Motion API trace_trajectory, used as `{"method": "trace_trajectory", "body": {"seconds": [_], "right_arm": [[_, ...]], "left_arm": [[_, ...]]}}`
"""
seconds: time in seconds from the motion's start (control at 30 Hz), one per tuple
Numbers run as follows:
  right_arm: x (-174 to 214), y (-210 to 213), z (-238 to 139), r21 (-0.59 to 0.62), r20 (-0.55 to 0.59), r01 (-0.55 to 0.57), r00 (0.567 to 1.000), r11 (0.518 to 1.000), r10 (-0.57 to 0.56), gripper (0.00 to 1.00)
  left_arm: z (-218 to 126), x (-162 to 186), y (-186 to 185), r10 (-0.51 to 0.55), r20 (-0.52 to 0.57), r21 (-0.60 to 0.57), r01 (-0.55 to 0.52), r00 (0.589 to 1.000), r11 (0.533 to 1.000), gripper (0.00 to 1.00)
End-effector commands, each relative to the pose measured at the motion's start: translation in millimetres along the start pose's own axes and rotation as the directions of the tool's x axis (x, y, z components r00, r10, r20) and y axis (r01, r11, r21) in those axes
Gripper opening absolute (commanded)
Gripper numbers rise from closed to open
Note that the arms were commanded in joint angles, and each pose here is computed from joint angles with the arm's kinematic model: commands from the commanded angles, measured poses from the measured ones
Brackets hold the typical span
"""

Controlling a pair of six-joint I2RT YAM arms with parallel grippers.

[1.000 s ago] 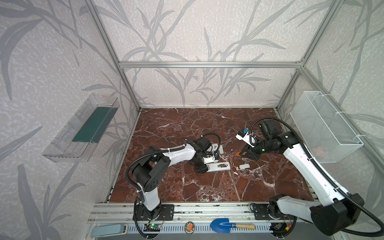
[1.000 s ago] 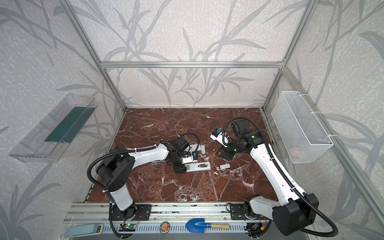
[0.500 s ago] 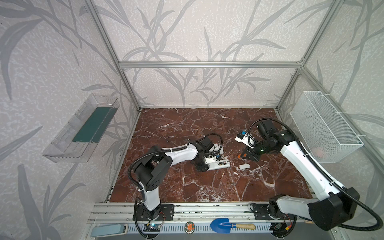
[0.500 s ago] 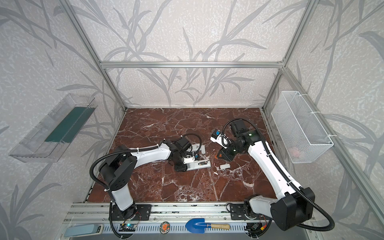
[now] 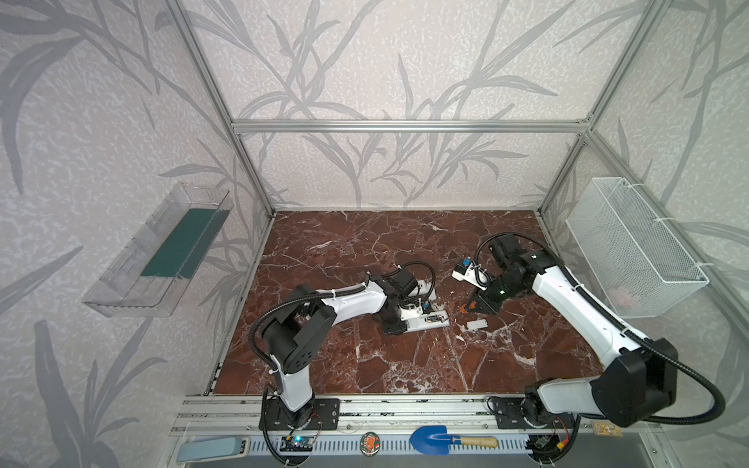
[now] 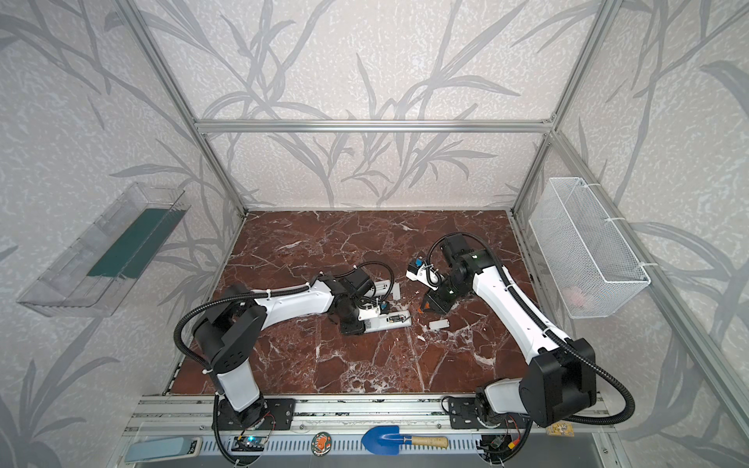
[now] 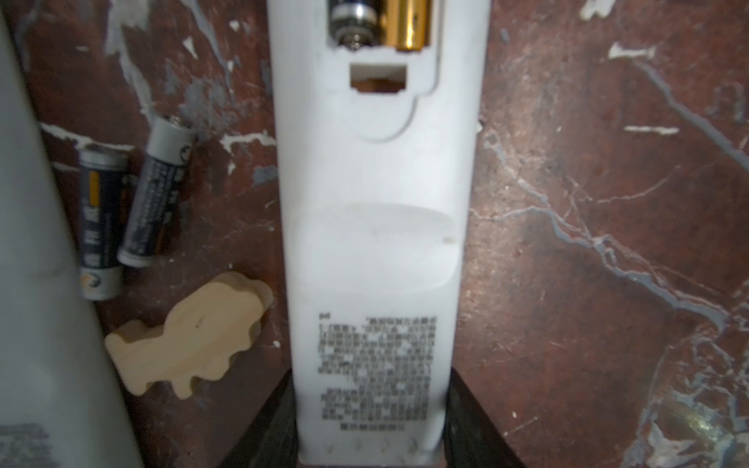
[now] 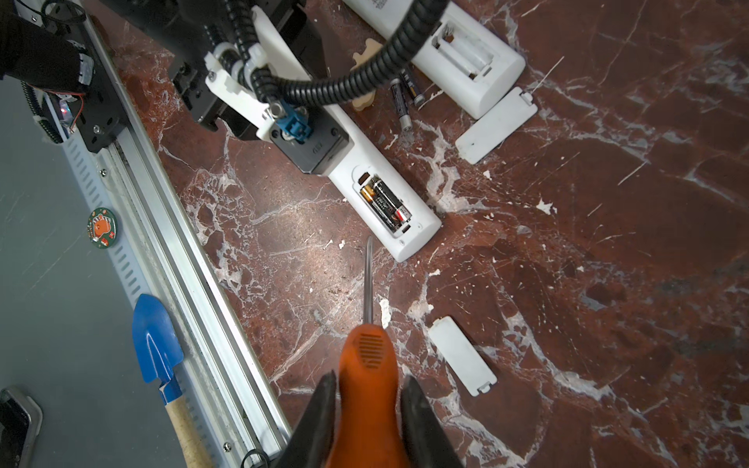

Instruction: Unload the batteries from the remote control

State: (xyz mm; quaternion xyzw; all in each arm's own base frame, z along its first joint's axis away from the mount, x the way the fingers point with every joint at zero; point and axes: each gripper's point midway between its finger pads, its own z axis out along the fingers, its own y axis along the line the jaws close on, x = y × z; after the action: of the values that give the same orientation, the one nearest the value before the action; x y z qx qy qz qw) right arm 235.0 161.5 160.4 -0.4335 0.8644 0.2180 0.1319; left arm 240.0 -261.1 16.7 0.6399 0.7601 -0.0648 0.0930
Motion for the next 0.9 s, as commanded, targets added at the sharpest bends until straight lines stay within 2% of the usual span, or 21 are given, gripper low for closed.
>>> {"method": "trace_trajectory", "body": {"seconds": [0.0,0.27,0.47,0.63,0.87], "right_arm": [[-0.8,-6.0,3.6,0.018,-0.017,0.003,1.000,1.000,-0.002,0.00],[-0.1,-19.3,11.8,0.045,-0.060,-0.036,0.997,0.998,0.039,0.00],[-11.7,-18.0,6.5,0.035,-0.027,-0.029,0.999,0.999,0.030,0.00],[-20.7,0.6,-6.6,-0.031,0.022,0.012,1.000,0.999,-0.011,0.00],[-22.2,-1.1,-7.9,-0.013,0.035,0.003,0.999,1.000,-0.003,0.00]], "left_arm": [[7.9,19.5,-12.5,0.030,-0.068,0.030,-0.028,0.997,0.999,0.16],[8.9,19.5,-12.0,0.031,-0.073,0.031,-0.029,0.997,0.999,0.14],[11.0,19.7,-11.3,0.028,-0.082,0.032,-0.025,0.996,0.999,0.14],[12.3,19.8,-10.2,0.023,-0.092,0.035,-0.020,0.996,0.999,0.13],[13.4,20.1,-9.5,0.020,-0.100,0.036,-0.017,0.995,0.999,0.12]]}}
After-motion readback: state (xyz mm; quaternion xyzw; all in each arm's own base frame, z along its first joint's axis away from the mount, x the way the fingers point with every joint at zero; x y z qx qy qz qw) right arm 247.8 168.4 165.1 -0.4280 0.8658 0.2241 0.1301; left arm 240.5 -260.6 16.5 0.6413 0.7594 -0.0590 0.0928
